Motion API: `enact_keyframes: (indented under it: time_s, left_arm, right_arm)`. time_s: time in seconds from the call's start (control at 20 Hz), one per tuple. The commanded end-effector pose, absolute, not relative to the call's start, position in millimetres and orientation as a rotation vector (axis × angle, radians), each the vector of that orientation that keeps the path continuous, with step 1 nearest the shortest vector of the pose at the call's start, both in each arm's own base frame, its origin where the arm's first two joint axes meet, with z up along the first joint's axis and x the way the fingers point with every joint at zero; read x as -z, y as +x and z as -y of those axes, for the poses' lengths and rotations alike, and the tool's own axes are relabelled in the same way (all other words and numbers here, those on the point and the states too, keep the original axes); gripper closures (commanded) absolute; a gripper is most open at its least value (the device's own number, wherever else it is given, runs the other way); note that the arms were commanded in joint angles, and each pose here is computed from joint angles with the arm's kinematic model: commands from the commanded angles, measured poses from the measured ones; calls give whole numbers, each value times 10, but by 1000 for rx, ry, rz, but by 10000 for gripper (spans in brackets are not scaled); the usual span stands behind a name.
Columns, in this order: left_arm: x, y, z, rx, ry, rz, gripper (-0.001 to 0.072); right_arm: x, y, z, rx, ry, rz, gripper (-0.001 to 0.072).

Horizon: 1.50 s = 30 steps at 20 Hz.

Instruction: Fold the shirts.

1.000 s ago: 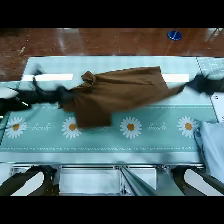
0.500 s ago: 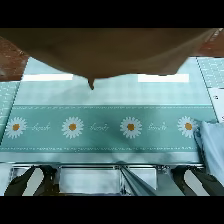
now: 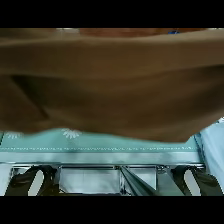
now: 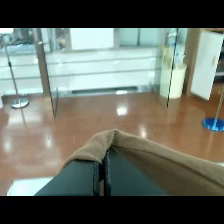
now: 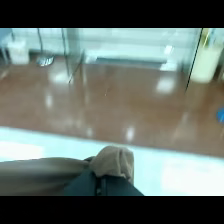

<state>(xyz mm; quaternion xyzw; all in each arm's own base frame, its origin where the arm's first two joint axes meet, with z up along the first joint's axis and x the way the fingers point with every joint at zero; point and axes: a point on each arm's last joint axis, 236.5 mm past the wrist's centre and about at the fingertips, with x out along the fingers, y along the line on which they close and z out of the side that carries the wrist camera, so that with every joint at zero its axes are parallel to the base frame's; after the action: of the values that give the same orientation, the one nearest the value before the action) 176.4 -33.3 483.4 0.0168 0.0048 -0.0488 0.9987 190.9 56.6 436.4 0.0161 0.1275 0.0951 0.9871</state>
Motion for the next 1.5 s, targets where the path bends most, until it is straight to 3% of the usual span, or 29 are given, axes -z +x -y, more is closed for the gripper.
enact_keyframes:
  time_s: [0.0, 0.2, 0.55, 0.75, 0.95, 1.15, 1.35, 1.45]
  left_arm:
    - [-4305, 1995, 150, 76, 79, -177, 691]
    - [-3082, 2937, 128, 59, 96, -503, 690]
    - [-1630, 4533, 306, 34, -100, -699, 690]
    - [-738, 5112, 606, 81, -244, -886, 690]
    - [-225, 5373, 979, 158, -401, -1049, 690]
    - [-196, 5279, 1013, 257, -290, -1125, 689]
    - [-23, 4880, 785, 320, -183, -1295, 689]
    - [111, 4768, 656, 296, -176, -1354, 690]
  right_arm:
    - [-3728, 2137, -463, -183, 113, -439, 687]
    - [-2797, 2769, -516, -302, 247, -612, 687]
    - [-1486, 4045, -242, -327, 475, -799, 688]
    - [-727, 4711, -93, -310, 560, -917, 687]
    - [-528, 5189, -23, -287, 653, -961, 687]
    - [-459, 5049, -17, -326, 624, -1061, 687]
    - [-9, 4270, 159, -328, 454, -1403, 687]
    - [205, 4087, 122, -320, 486, -1475, 687]
